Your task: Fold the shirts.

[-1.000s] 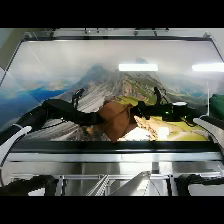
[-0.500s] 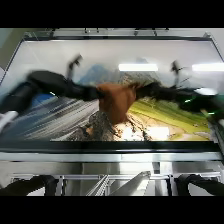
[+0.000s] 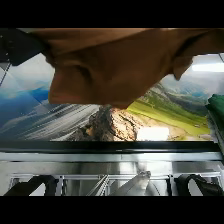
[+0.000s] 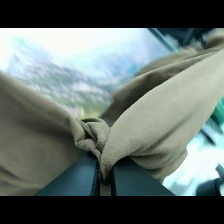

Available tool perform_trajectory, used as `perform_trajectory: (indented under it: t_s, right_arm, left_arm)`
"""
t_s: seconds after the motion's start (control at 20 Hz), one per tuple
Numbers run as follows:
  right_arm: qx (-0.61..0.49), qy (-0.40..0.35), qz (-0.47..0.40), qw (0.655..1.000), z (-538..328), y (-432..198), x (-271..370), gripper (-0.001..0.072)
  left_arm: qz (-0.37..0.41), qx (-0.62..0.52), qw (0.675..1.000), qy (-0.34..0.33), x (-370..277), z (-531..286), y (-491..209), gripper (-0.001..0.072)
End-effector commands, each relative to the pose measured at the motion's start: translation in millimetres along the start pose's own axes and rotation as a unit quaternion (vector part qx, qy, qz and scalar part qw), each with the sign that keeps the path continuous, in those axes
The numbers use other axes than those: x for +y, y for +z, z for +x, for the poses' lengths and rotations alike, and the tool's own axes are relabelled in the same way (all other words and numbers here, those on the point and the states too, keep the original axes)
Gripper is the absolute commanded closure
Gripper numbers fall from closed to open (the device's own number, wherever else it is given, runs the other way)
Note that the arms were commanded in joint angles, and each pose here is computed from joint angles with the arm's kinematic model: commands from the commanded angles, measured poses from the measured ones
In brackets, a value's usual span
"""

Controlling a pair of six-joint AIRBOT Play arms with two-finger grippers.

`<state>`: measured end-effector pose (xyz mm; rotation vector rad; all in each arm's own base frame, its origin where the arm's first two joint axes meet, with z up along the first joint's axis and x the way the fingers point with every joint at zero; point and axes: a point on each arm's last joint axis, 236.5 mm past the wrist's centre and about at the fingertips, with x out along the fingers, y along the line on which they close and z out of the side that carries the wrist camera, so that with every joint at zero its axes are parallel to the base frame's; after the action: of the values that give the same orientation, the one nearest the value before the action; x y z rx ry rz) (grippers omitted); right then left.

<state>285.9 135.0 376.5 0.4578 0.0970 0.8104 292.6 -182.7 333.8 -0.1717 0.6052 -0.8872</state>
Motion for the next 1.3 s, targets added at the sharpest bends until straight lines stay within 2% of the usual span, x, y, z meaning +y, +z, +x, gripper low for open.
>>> perform_trajectory:
  t_s: [0.0, 0.15, 0.25, 0.5, 0.55, 0.6, 0.65, 0.7, 0.8, 1.05, 1.15, 1.25]
  right_arm:
    - [0.007, 0.009, -0.023, 1.0, -8, 2, 24, 0.0692]
    - [0.017, 0.002, -0.018, 1.0, -4, -3, 14, 0.0692]
    - [0.056, -0.02, -0.005, 0.998, 9, -22, -18, 0.0692]
    - [0.207, -0.067, 0.097, 0.971, 90, -143, -137, 0.0692]
    - [0.23, -0.079, 0.121, 0.962, 105, -174, -163, 0.0692]
    - [0.25, -0.096, 0.151, 0.952, 116, -207, -189, 0.0692]
    - [0.262, -0.117, 0.172, 0.942, 122, -233, -214, 0.0692]
    - [0.275, -0.132, 0.192, 0.933, 123, -256, -235, 0.0679]
    - [0.287, -0.142, 0.219, 0.921, 115, -270, -259, 0.0326]
    - [0.284, -0.153, 0.301, 0.897, 49, -237, -278, 0.033]
    - [0.297, -0.159, 0.347, 0.875, 21, -252, -276, 0.0374]
    - [0.309, -0.175, 0.387, 0.851, 2, -289, -273, 0.0371]
  left_arm:
    - [-0.005, 0.062, 0.998, -0.002, -5, -8, -26, 0.0693]
    - [-0.03, 0.094, 0.995, -0.011, 9, 5, -36, 0.0694]
    - [-0.055, 0.116, 0.992, -0.016, 29, 21, -42, 0.0694]
    - [-0.146, 0.184, 0.972, -0.031, 118, 99, -90, 0.0693]
    - [-0.167, 0.189, 0.967, -0.027, 141, 117, -105, 0.0622]
    - [-0.194, 0.189, 0.963, -0.017, 166, 134, -120, 0.0289]
    - [-0.223, 0.184, 0.957, -0.004, 191, 149, -132, -0.0013]
    - [-0.239, 0.18, 0.954, 0.008, 213, 156, -140, -0.0013]
    - [-0.257, 0.174, 0.95, 0.021, 248, 153, -144, -0.0013]
    - [-0.303, 0.202, 0.931, 0.006, 271, 108, -163, -0.0013]
    - [-0.333, 0.234, 0.913, 0.018, 270, 103, -204, -0.0013]
    - [-0.358, 0.257, 0.896, 0.046, 277, 107, -249, -0.0013]
